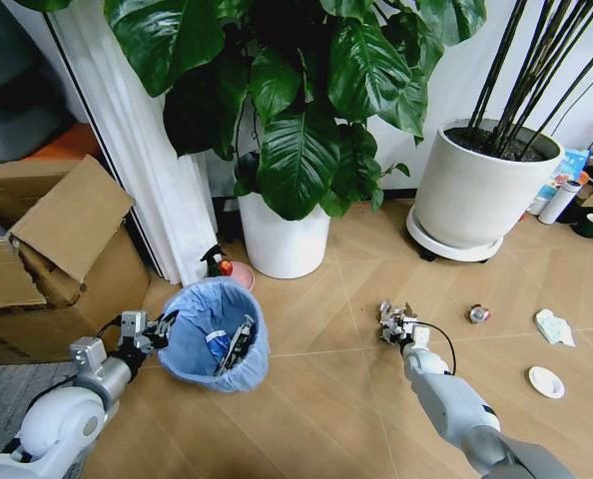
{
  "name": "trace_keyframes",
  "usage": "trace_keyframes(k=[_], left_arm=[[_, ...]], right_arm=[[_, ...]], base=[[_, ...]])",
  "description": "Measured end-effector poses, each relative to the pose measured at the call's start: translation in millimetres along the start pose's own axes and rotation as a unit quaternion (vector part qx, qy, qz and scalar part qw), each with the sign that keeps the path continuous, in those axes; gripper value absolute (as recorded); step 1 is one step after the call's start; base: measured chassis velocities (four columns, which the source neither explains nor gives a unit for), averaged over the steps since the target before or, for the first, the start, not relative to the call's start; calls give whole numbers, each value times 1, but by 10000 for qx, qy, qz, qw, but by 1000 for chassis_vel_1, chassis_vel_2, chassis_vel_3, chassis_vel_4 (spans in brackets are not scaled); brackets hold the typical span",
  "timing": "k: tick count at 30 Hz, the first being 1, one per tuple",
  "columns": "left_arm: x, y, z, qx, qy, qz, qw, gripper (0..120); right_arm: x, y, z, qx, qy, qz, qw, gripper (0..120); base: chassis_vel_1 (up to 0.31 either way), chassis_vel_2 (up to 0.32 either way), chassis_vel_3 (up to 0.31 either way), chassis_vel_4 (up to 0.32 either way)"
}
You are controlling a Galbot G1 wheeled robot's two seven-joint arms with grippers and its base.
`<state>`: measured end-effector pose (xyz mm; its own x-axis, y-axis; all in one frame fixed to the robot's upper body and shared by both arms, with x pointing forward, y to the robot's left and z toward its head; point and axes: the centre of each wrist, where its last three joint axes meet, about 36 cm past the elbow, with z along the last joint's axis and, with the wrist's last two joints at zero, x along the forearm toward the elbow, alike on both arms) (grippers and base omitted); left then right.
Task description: Pick up the trash bin and place the garbage on the floor into it.
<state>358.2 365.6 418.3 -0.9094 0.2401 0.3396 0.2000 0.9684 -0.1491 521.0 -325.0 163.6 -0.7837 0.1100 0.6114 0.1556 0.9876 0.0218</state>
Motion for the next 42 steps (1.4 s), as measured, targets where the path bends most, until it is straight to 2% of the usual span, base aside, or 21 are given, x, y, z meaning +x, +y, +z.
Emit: trace_keyframes(k=[2,7,8,11,12,16,21,24,27,29,31,32,33,34,36,37,38,39,42], left_arm=[[0,0,0,0,1,0,10000,0],[0,0,1,15,5,-1,10000,0],[0,0,1,15,5,-1,10000,0],[0,-1,2,23,5,-3,10000,0],[0,-1,2,23,5,-3,10000,0],[0,-1,2,37,-5,-9,10000,0],[0,-2,3,53,-17,-16,10000,0],[1,-5,6,91,-34,-17,10000,0],[1,-5,6,88,-28,-16,10000,0],[2,-6,6,76,-20,0,10000,0],[3,-6,4,42,-26,34,10000,0],[3,-7,4,32,-27,43,10000,0],[3,-7,4,32,-27,43,10000,0],[3,-7,3,24,-25,57,10000,0],[3,-8,2,1,-25,80,10000,0],[3,-9,2,-16,-18,96,10000,0],[3,-9,2,-16,-18,96,10000,0],[3,-10,2,-29,-2,127,9999,0],[2,-13,2,-55,32,182,9998,0]], right_arm=[[0,0,0,-6,-3,-2,10000,51],[3,-5,2,18,-102,-75,9999,26],[3,-5,2,18,-102,-75,9999,26],[9,-10,7,73,-297,-207,9993,14],[9,-10,7,73,-297,-207,9993,14],[26,-29,13,239,-596,-414,9971,0],[33,-40,13,331,-745,-519,9953,0],[68,-82,0,844,-1388,-1126,9803,0],[74,-87,-5,896,-1501,-1238,9768,0],[88,-93,-17,946,-1775,-1559,9671,0],[108,-88,-39,967,-2168,-2176,9467,0],[119,-81,-54,979,-2401,-2583,9306,0],[119,-81,-54,979,-2401,-2583,9306,0],[136,-65,-78,979,-2738,-3231,9006,0],[150,-46,-96,1019,-2962,-3881,8668,0],[156,-34,-108,1053,-3078,-4261,8442,0],[156,-34,-108,1053,-3078,-4261,8442,0],[164,-11,-123,1078,-3293,-4819,8048,0],[179,43,-144,1022,-3465,-5714,7369,0]], base=[[0,0,0,0],[0,0,0,0],[0,0,0,0],[0,0,0,0],[0,0,0,0],[0,0,0,0],[0,0,0,0],[0,0,0,0],[0,0,0,0],[0,0,0,0],[0,0,0,0],[0,0,0,0],[0,0,0,0],[0,0,0,0],[0,0,0,0],[0,0,0,0],[0,0,0,0],[0,0,0,0],[0,0,0,0]])
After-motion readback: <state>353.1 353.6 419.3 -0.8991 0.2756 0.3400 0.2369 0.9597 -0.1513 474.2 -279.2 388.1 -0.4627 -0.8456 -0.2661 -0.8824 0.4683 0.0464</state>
